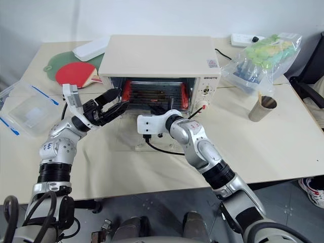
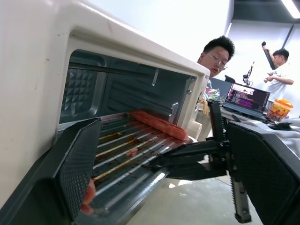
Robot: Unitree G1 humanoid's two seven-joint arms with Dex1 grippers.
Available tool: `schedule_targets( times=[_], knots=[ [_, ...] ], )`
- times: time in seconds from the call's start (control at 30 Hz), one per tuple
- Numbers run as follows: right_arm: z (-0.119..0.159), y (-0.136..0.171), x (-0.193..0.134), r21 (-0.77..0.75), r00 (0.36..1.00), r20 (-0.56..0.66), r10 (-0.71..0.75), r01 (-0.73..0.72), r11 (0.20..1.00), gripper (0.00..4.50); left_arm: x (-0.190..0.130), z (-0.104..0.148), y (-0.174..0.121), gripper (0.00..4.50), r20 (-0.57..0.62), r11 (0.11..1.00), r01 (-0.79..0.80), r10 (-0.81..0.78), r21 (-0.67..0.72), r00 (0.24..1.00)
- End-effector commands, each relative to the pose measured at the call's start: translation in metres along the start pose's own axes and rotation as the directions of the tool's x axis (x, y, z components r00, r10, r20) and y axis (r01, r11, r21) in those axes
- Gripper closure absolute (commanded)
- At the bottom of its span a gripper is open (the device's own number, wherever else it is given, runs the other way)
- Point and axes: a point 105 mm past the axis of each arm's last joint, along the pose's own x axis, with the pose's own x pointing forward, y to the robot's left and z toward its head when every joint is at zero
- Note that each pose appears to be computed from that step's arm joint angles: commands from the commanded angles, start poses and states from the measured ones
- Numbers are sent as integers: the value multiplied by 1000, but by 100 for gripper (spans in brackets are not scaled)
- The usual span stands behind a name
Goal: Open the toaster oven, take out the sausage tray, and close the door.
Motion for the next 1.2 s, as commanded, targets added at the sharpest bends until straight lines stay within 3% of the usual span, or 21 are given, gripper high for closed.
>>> schedule_targets(
  times=[0.03, 0.83, 1.2],
  knots=[
    [27, -7, -7, -29, 995, 95, -31, 34, 999, 446, -5, 16, -1, 0, 22, 999, 0, -1, 34, 1000],
    [39, -2, -28, -69, 990, 142, -22, 32, 997, 446, -56, 40, -8, 0, -57, 998, -58, 57, -15, 997],
    [37, 5, -50, -152, 989, 147, 9, 14, 988, 446, -62, 34, -6, 0, -75, 992, -103, 98, -71, 992]
  ],
)
